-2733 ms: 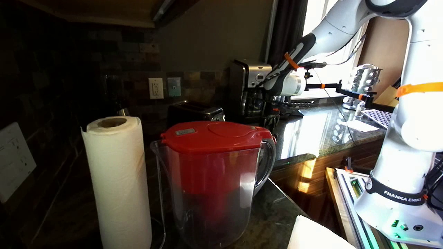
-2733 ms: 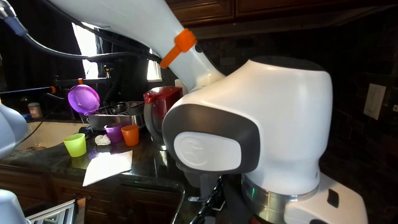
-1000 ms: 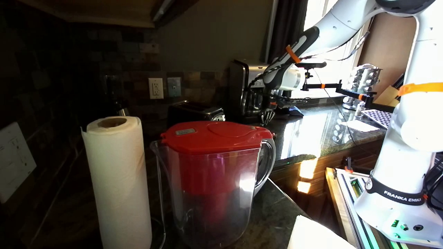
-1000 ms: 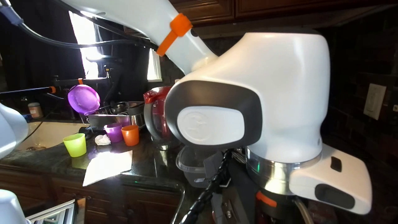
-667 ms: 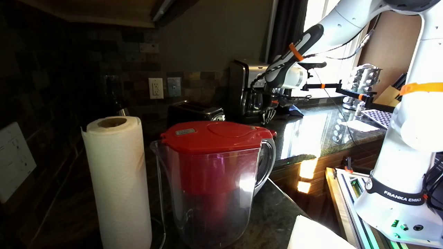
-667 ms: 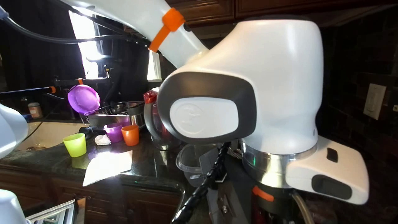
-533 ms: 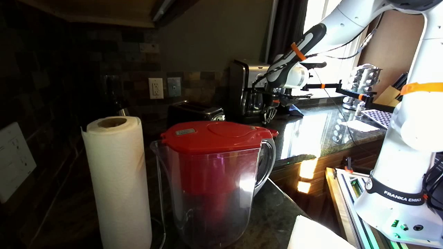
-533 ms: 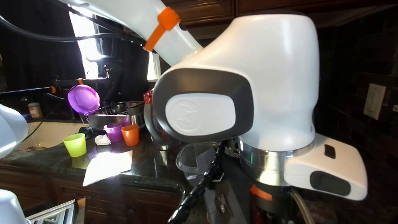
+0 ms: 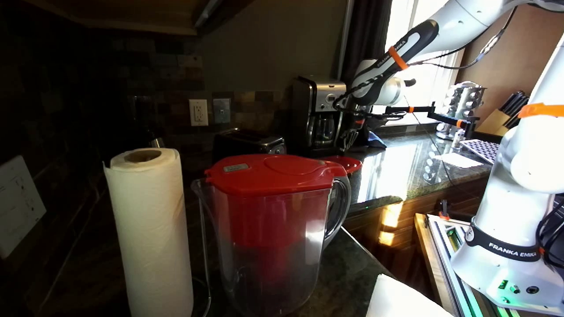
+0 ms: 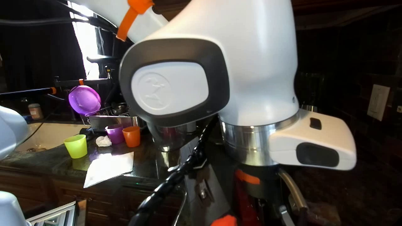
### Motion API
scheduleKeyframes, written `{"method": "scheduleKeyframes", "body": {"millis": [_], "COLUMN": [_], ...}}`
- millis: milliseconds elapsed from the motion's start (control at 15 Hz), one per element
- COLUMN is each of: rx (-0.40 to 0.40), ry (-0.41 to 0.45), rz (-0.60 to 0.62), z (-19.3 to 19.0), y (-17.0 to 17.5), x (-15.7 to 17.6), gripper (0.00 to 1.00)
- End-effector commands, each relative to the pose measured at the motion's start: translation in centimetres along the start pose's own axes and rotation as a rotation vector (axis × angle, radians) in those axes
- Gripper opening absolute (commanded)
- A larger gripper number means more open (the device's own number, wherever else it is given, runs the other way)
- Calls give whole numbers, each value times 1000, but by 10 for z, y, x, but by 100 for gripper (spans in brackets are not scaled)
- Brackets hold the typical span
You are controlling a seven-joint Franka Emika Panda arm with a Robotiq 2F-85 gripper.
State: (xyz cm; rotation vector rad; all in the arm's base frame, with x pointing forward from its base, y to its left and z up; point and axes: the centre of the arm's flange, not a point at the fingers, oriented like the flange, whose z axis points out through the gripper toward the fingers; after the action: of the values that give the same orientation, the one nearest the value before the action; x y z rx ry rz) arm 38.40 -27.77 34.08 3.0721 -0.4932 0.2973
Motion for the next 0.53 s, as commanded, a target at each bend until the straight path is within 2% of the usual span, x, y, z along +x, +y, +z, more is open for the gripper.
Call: {"method": "scheduleKeyframes", "body": {"millis": [0, 467], "rx": [22, 50], "ry": [29, 91], "rz": [-22, -63], "z": [-22, -51], "y": [-6, -36], "x": [-20, -25], "gripper": [2, 2]}}
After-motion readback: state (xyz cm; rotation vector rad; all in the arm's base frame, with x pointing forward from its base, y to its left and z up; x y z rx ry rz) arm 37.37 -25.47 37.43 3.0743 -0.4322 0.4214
